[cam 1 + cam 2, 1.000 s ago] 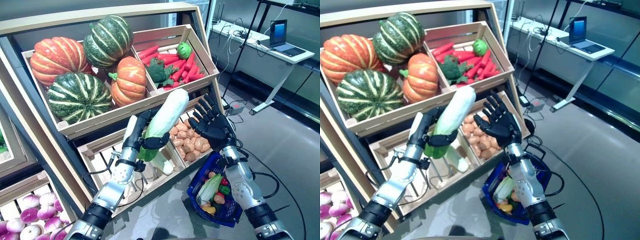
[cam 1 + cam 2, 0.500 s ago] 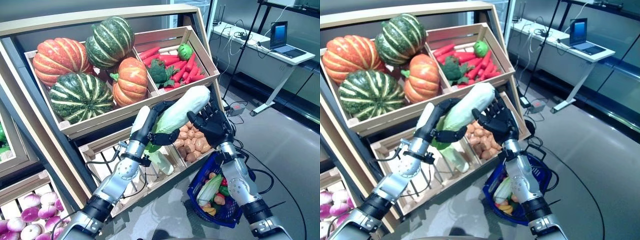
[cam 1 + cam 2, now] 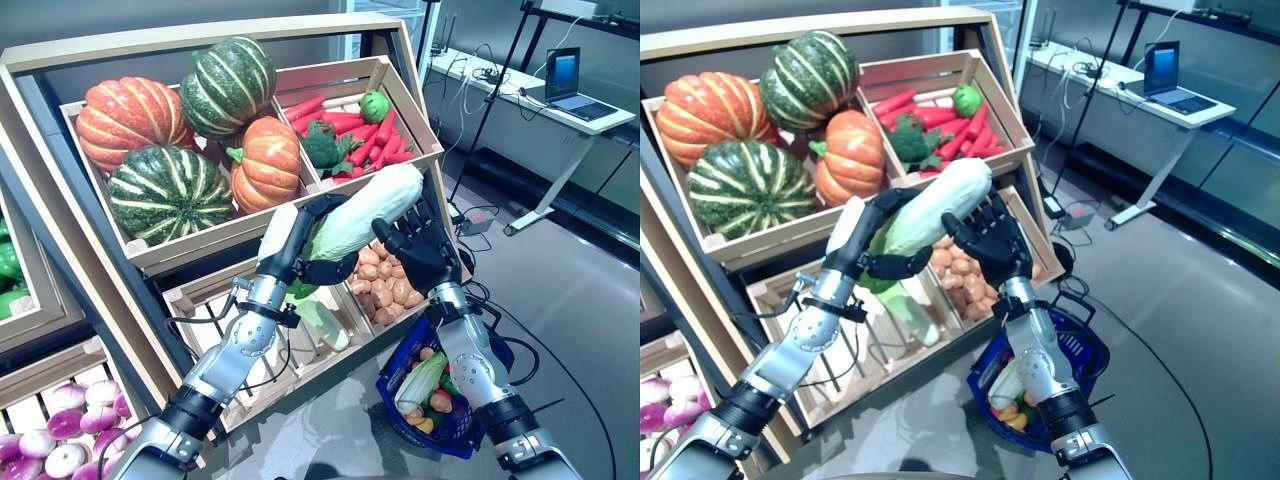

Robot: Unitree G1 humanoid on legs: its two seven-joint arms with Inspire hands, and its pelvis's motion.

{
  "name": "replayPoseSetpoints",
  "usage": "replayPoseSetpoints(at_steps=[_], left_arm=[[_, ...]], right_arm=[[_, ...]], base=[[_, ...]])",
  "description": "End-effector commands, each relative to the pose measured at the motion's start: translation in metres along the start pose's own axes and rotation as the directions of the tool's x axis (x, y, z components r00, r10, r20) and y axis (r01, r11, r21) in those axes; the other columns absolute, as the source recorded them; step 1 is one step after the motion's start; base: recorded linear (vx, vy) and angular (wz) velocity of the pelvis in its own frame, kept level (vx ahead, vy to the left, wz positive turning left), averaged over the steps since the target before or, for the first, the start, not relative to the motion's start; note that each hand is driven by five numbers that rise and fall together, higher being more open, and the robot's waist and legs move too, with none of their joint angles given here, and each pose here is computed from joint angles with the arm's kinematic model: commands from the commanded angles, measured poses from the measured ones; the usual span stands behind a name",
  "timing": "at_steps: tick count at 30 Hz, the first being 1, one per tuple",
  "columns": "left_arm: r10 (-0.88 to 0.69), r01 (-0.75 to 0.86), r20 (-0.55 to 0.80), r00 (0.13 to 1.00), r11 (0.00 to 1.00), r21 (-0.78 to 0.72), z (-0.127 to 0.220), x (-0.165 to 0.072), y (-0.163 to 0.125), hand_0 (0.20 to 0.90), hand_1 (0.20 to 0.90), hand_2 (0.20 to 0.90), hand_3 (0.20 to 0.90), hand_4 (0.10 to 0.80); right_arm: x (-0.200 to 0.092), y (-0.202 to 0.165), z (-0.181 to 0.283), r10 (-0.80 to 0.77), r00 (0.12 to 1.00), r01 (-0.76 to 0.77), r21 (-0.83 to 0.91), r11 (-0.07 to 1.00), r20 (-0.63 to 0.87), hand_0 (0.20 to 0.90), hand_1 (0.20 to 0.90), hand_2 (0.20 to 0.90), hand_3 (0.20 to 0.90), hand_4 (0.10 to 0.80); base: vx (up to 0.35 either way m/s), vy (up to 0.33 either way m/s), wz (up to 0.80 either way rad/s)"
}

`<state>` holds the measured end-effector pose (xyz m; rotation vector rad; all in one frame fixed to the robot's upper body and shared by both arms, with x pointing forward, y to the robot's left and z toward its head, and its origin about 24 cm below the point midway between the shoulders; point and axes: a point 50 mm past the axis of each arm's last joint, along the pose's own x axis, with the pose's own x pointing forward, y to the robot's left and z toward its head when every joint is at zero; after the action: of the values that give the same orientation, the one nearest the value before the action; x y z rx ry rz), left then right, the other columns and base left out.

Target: Put vegetables into the basket

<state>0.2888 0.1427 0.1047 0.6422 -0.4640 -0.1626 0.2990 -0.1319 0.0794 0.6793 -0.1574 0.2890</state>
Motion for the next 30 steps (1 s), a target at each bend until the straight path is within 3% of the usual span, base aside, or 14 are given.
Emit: replayPoseSetpoints(at_steps=[1, 11, 18, 30], left_arm=[[-0.025, 0.018, 0.465, 0.885, 1.000, 0.019, 0.083, 0.040, 0.005, 0.300, 0.300, 0.300, 0.300, 0.400], [-0.158, 0.159, 0.404, 0.901, 0.987, 0.032, 0.068, 0.032, -0.015, 0.300, 0.300, 0.300, 0.300, 0.400], [-0.241, 0.271, 0.333, 0.912, 0.961, -0.047, 0.057, 0.030, -0.030, 0.300, 0.300, 0.300, 0.300, 0.400], [-0.303, 0.332, 0.329, 0.894, 0.942, -0.034, 0.055, 0.027, -0.041, 0.300, 0.300, 0.300, 0.300, 0.400]], right_arm=[[0.039, 0.048, 0.051, 0.213, 0.944, -0.225, 0.022, 0.974, 0.251, 0.900, 0.900, 0.900, 0.900, 0.800], [0.046, 0.072, 0.078, 0.353, 0.872, -0.382, 0.018, 0.924, 0.338, 0.900, 0.900, 0.900, 0.900, 0.800], [0.044, 0.089, 0.075, 0.520, 0.790, -0.564, 0.051, 0.824, 0.324, 0.900, 0.900, 0.900, 0.900, 0.800], [0.046, 0.099, 0.070, 0.638, 0.733, -0.662, 0.035, 0.748, 0.237, 0.900, 0.900, 0.900, 0.900, 0.800]], base=[[0.000, 0.000, 0.00], [0.000, 0.000, 0.00], [0.000, 0.000, 0.00], [0.000, 0.000, 0.00]])
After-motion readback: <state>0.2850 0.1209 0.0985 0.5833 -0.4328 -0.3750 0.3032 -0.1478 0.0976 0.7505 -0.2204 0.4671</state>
